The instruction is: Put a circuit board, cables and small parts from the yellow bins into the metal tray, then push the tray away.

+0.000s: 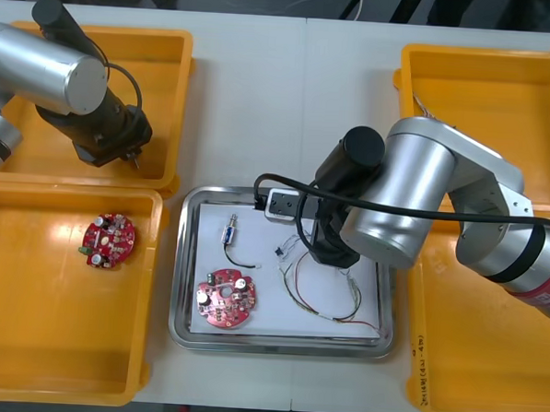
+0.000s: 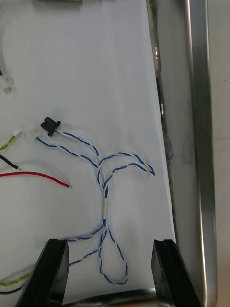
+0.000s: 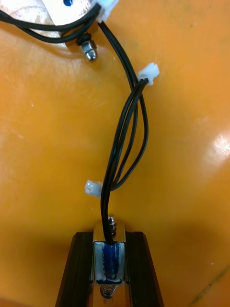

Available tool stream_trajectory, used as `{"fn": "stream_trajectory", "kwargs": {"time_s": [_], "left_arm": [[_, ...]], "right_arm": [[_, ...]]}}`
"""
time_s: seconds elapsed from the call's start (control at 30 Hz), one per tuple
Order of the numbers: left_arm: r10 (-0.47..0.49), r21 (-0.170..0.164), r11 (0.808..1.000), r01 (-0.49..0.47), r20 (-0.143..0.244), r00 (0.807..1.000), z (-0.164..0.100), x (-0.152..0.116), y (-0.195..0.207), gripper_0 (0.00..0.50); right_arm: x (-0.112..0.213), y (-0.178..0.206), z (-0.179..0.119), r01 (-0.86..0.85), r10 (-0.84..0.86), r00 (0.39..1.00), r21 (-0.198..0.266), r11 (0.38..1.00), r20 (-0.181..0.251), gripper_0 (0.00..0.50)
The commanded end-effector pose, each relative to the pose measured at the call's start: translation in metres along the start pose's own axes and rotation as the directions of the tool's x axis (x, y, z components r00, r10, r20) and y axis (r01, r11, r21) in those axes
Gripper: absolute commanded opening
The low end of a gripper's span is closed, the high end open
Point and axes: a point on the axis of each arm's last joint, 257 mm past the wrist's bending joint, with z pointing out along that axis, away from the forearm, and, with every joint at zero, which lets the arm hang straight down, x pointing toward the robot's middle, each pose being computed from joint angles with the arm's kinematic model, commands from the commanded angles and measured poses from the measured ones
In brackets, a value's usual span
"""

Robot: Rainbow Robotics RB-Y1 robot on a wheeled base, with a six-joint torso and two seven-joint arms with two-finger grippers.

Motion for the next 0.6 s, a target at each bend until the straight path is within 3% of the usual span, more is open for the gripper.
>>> {"fn": "stream_trajectory", "kwargs": {"time_s": [0.03, 0.2, 0.33, 0.47, 0.6], "left_arm": [[-0.035, 0.044, 0.998, 0.035, 0.006, 0.999, -0.031, -0.017, -0.030, 0.000], [-0.025, 0.024, 0.999, 0.025, -0.008, 1.000, -0.047, -0.022, -0.029, 0.000], [-0.017, 0.006, 1.000, 0.017, -0.020, 1.000, -0.061, -0.027, -0.027, 0.000], [-0.012, -0.009, 1.000, 0.011, -0.035, 0.999, -0.078, -0.031, -0.026, 0.000], [-0.007, -0.029, 1.000, 0.005, -0.057, 0.998, -0.095, -0.033, -0.027, 0.000]], "right_arm": [[-0.018, -0.031, -0.043, -0.054, 0.050, 0.997, 0.062, 0.997, 0.062, 0.500], [0.001, -0.039, -0.069, -0.112, 0.111, 0.993, 0.036, 0.993, 0.029, 0.500], [0.025, -0.049, -0.100, -0.210, 0.210, 0.978, -0.012, 0.978, 0.003, 0.500], [0.019, -0.074, -0.128, -0.310, 0.311, 0.944, -0.025, 0.950, 0.110, 0.500], [0.027, -0.101, -0.159, -0.427, 0.416, 0.885, 0.006, 0.904, 0.210, 0.500]]}}
